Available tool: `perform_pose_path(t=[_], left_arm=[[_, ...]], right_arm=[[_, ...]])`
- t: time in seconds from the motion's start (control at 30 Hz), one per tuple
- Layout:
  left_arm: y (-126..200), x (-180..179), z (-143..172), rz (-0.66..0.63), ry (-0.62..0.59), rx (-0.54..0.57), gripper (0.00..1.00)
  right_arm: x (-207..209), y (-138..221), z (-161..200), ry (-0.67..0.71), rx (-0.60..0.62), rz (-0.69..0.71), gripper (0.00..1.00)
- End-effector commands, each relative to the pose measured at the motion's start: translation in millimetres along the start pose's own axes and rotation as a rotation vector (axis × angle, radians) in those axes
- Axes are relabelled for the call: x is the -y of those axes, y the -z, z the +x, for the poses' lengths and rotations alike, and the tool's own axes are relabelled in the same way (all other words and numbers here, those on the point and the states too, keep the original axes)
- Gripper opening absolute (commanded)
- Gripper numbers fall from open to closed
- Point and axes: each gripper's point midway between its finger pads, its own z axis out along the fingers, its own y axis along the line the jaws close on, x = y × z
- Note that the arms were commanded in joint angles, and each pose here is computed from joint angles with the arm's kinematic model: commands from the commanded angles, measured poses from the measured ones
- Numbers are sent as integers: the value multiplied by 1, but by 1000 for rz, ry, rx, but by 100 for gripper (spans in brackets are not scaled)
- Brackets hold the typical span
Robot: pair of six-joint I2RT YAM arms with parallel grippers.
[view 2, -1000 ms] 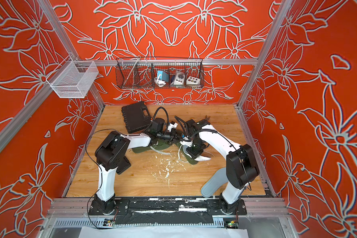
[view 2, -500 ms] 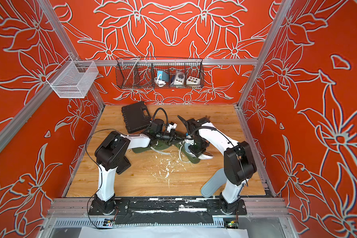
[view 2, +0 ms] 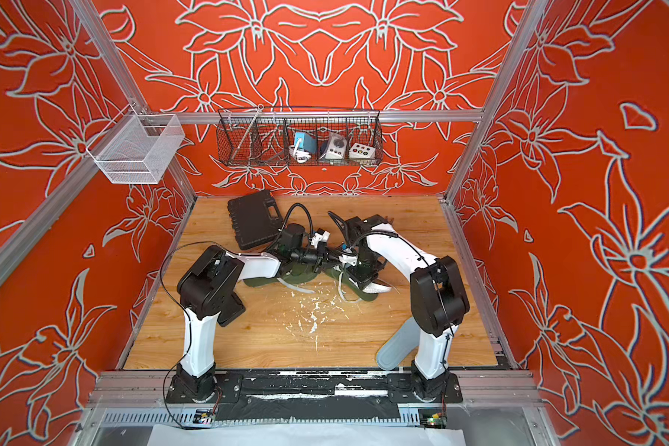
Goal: Insert the insole into the shoe
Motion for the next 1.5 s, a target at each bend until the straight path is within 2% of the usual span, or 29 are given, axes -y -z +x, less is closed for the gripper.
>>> perform_pose_path(t=[0.0, 0.5, 0.7, 0.83, 0.93, 1.2, 1.47], left_arm=[[-3, 20, 7, 69, -53, -57, 0], [-6, 18, -4, 76, -68, -63, 0], [-6, 17, -3, 76, -65, -68, 0], [-5, 15, -1, 72, -58, -66, 0], [-3, 13, 1, 69, -48, -62, 0], [0, 19, 0, 59, -52, -44, 0], [1, 20, -2, 44, -57, -27, 0]], right_arm=[[-13, 13, -14, 111, 133, -58, 0], [-39, 4, 0, 162, 139, -200, 0], [-36, 1, 2, 158, 137, -187, 0], [-7, 1, -7, 46, 105, -78, 0], [4, -1, -12, -20, 78, -46, 0], [14, -13, -3, -167, 52, 4, 0], [17, -15, 9, -229, 40, 38, 0]])
